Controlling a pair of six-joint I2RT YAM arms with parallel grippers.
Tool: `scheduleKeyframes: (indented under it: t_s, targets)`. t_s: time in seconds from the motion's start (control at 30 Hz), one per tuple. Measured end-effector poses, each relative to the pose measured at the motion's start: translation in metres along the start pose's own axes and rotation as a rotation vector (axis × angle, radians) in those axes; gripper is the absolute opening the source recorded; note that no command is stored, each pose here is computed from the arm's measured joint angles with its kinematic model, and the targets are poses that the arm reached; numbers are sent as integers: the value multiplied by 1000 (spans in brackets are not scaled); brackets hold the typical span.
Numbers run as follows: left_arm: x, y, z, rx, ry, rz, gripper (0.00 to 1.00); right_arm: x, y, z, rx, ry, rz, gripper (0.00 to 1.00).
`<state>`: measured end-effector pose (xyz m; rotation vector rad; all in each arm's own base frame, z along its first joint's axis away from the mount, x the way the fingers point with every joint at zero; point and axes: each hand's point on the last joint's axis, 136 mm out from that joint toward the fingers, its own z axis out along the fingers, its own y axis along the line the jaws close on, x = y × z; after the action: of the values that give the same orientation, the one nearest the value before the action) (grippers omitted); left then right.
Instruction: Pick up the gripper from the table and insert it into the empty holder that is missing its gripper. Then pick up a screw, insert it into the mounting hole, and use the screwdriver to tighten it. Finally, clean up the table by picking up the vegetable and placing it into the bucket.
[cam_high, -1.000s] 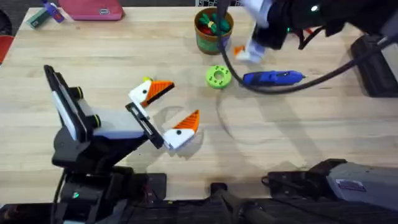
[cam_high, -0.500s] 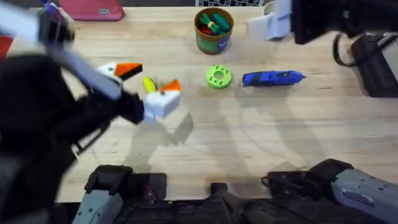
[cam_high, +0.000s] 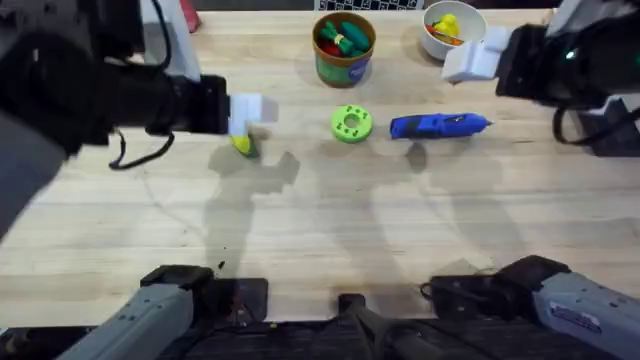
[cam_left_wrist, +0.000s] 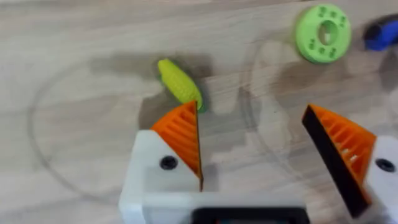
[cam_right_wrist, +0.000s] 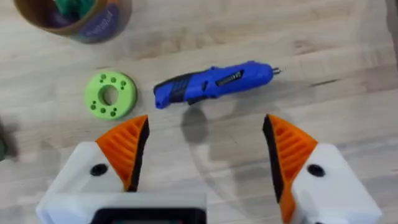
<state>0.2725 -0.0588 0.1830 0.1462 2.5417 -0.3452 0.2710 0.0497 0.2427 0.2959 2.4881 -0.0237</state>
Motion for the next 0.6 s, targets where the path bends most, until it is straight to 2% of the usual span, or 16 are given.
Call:
scheduleKeyframes:
  t_s: [0.17,0.33,0.47,0.6]
  targets:
    - [9,23,10,-134,162,-205,985,19,-1,19,13,50,5,992]
    - [20,45,36,-258,293,-365,985,27,1,29,9,81,9,991]
    - [38,56,63,-321,401,-461,985,29,2,31,11,93,8,991]
    - [48,62,87,-351,462,-522,986,29,2,31,10,92,10,991]
